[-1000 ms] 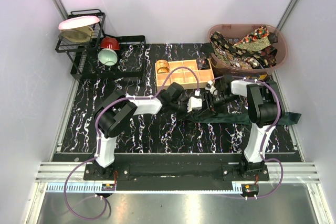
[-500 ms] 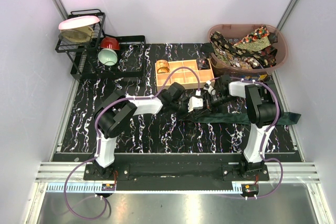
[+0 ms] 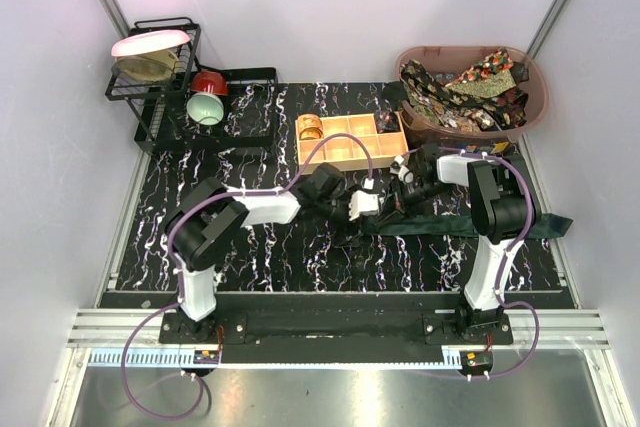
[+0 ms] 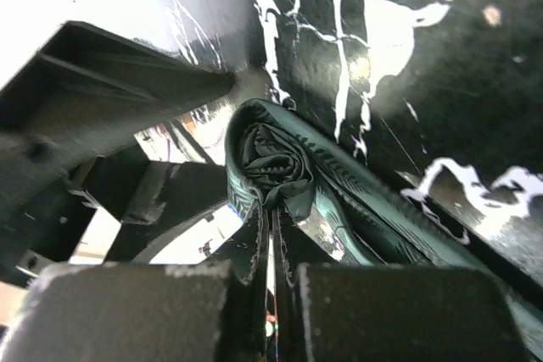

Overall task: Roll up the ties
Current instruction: Roll the tie at the center of the board.

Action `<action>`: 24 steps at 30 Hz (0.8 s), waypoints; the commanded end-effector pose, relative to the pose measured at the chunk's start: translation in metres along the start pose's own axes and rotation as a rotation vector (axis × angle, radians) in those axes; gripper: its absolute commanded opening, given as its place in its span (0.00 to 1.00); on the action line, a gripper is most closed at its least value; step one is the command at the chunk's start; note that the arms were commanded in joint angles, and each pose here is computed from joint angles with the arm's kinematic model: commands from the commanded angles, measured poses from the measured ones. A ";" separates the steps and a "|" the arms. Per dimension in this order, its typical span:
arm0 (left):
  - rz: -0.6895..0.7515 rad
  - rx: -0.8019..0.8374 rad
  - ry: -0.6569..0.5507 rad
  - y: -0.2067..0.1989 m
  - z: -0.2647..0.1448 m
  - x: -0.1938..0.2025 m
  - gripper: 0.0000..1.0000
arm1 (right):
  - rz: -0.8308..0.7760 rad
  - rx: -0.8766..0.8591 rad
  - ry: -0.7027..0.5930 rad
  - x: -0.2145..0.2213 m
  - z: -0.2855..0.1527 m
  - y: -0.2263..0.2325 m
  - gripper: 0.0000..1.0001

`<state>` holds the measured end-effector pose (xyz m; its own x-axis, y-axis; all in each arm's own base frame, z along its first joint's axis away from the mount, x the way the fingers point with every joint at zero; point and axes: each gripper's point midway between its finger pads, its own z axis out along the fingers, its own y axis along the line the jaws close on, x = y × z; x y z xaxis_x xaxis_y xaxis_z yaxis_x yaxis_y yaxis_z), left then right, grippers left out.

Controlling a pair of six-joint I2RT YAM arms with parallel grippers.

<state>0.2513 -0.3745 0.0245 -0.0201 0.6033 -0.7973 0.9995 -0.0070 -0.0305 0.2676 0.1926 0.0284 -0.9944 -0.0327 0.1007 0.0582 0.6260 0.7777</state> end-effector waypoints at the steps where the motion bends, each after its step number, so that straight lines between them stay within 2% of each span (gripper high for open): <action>1: 0.129 -0.048 -0.076 0.007 -0.023 -0.030 0.99 | -0.037 0.115 -0.017 -0.002 -0.005 -0.023 0.00; 4: 0.190 -0.046 -0.045 0.012 -0.016 -0.034 0.99 | -0.046 0.112 -0.014 -0.002 -0.005 -0.024 0.00; 5: 0.177 -0.031 0.013 0.009 -0.014 -0.023 0.99 | -0.048 0.110 -0.011 -0.002 -0.005 -0.025 0.00; 6: 0.190 -0.040 0.017 0.013 -0.010 -0.032 0.99 | -0.049 0.104 -0.009 -0.002 -0.005 -0.024 0.00; 8: 0.189 -0.042 0.067 0.012 0.000 -0.025 0.99 | -0.051 0.087 -0.006 -0.003 -0.004 -0.021 0.00; 9: 0.195 -0.053 0.065 0.018 0.002 -0.033 0.99 | -0.051 0.083 -0.005 -0.003 -0.004 -0.020 0.00; 18: 0.183 -0.056 0.188 0.016 0.027 -0.017 0.99 | -0.068 0.032 -0.008 -0.004 -0.007 -0.007 0.00; 24: 0.168 -0.045 0.238 0.015 0.032 -0.004 0.74 | -0.071 -0.007 -0.005 -0.003 -0.008 0.000 0.00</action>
<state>0.2604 -0.4123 0.0248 0.1432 0.7115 -0.6879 0.9897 -0.0969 0.1058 0.2656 0.1867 0.0288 -0.9950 -0.0599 0.0802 0.0254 0.6240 0.7810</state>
